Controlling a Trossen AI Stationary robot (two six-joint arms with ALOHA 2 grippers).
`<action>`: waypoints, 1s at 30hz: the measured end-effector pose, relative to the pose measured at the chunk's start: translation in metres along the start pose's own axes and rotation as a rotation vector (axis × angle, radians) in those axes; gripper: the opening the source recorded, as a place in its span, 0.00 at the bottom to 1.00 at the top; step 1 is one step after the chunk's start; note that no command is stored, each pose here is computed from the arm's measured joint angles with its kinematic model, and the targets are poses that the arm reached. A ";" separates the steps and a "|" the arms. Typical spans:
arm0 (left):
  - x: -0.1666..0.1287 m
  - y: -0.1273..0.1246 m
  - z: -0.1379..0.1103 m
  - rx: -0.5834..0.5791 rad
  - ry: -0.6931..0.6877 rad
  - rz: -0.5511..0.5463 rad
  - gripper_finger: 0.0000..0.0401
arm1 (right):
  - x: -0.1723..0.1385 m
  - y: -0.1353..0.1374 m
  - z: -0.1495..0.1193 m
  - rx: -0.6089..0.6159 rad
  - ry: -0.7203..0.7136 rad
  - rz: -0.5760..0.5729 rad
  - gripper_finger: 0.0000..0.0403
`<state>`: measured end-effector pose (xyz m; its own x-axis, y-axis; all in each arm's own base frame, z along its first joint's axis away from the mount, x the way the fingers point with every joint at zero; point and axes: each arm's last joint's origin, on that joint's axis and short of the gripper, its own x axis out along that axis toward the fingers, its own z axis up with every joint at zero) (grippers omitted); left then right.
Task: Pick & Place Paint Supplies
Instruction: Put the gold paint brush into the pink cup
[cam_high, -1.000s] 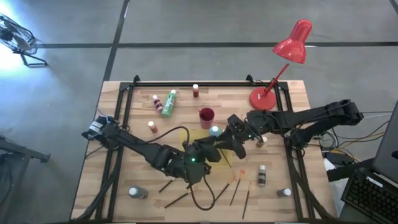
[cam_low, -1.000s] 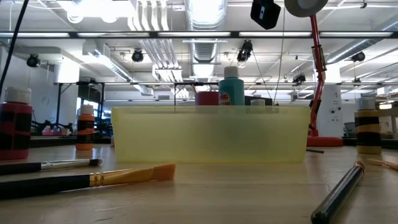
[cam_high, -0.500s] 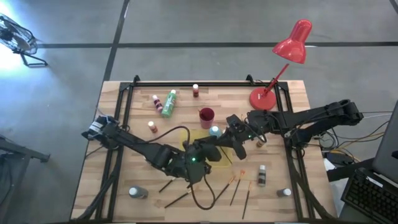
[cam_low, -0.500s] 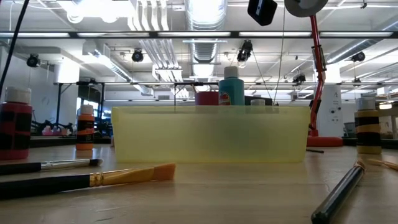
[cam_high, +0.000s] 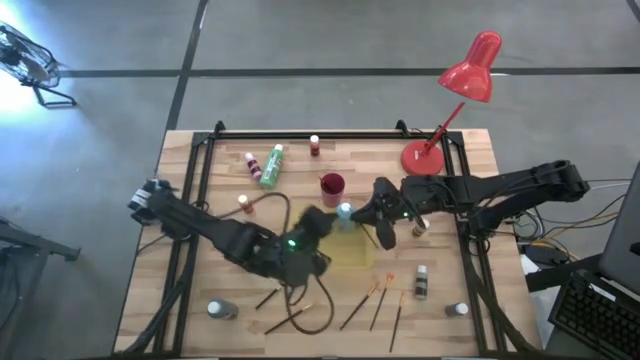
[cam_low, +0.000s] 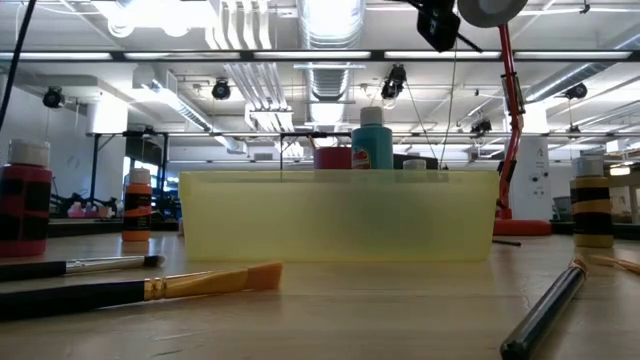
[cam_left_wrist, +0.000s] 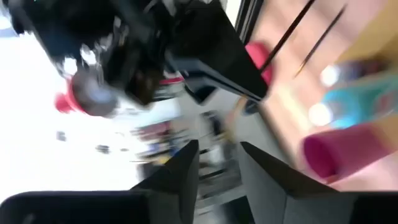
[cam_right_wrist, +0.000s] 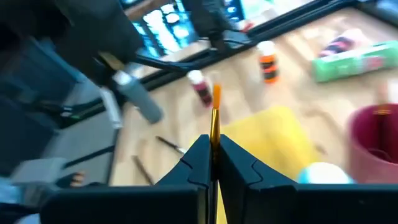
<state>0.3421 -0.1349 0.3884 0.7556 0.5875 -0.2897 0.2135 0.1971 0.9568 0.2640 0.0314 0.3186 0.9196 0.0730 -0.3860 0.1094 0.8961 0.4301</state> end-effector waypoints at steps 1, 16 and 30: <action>-0.005 0.003 -0.007 -0.074 -0.023 -0.033 0.33 | -0.001 -0.001 0.000 -0.014 -0.006 -0.032 0.03; -0.023 0.004 -0.076 -0.866 -0.231 -0.166 0.36 | 0.008 -0.029 0.035 -0.322 -0.476 -0.366 0.02; -0.042 -0.047 -0.132 -1.308 -0.642 0.046 0.36 | 0.069 -0.074 0.034 -0.378 -0.546 -0.475 0.02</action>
<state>0.2187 -0.0651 0.3521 0.9618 0.2379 0.1356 -0.2581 0.9529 0.1592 0.3316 -0.0445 0.2877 0.8721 -0.4880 0.0367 0.4889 0.8721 -0.0214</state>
